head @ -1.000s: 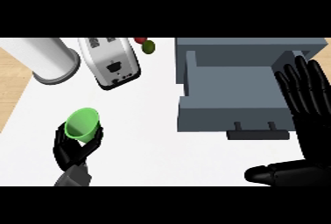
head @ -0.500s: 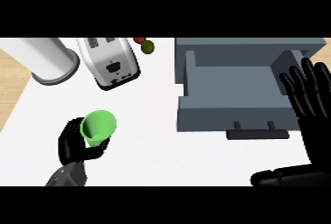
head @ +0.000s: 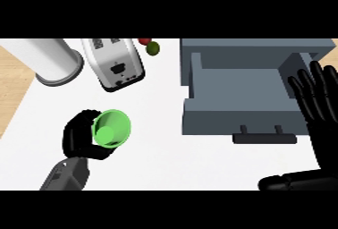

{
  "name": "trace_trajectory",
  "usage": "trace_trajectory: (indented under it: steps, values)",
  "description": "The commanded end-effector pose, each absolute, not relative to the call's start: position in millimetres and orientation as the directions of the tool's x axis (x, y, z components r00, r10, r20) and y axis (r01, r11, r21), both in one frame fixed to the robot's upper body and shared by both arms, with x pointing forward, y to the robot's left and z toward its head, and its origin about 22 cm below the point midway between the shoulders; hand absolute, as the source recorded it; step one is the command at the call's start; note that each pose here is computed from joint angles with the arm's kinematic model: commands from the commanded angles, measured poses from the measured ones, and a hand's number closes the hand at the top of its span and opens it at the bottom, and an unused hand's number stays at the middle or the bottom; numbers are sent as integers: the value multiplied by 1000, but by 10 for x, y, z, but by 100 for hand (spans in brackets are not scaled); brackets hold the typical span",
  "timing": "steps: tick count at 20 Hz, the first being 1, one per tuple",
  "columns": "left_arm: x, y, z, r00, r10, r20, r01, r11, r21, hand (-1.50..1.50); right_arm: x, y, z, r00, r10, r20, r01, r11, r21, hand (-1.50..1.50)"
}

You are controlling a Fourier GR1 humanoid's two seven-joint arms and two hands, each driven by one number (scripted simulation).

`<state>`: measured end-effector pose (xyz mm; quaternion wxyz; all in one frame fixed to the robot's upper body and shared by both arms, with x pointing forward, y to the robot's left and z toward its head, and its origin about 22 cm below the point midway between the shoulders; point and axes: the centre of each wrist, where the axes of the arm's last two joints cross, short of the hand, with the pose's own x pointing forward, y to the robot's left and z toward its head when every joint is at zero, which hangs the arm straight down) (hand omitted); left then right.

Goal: Pick up the cup, place it into the drawer and close the drawer

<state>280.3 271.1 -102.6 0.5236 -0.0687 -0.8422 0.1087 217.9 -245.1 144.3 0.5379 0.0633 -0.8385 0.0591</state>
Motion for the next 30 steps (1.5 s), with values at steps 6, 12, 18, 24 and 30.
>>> trace_trajectory:
  steps: [6,12,18,24,30]
  values:
    - [3107,2301,-90,-474,292,831,212,953,-214,150,2252,-2528,1375,-402,-46,915,-163,986,-22,-150]
    - [3175,1965,352,-478,326,816,239,942,-236,150,2243,-2658,1201,-398,-37,917,-153,988,-27,-150]
    - [3412,1684,1040,-502,310,808,247,946,-210,150,2199,-2500,1470,-428,-33,903,-160,986,-40,-150]
    - [3532,1488,1330,-514,258,818,238,959,-153,150,2254,-2611,1470,-416,-37,909,-140,990,-23,-150]
    - [3860,922,1759,-497,209,842,225,968,-107,150,2262,-2463,1325,-400,-43,916,-148,989,-19,-150]
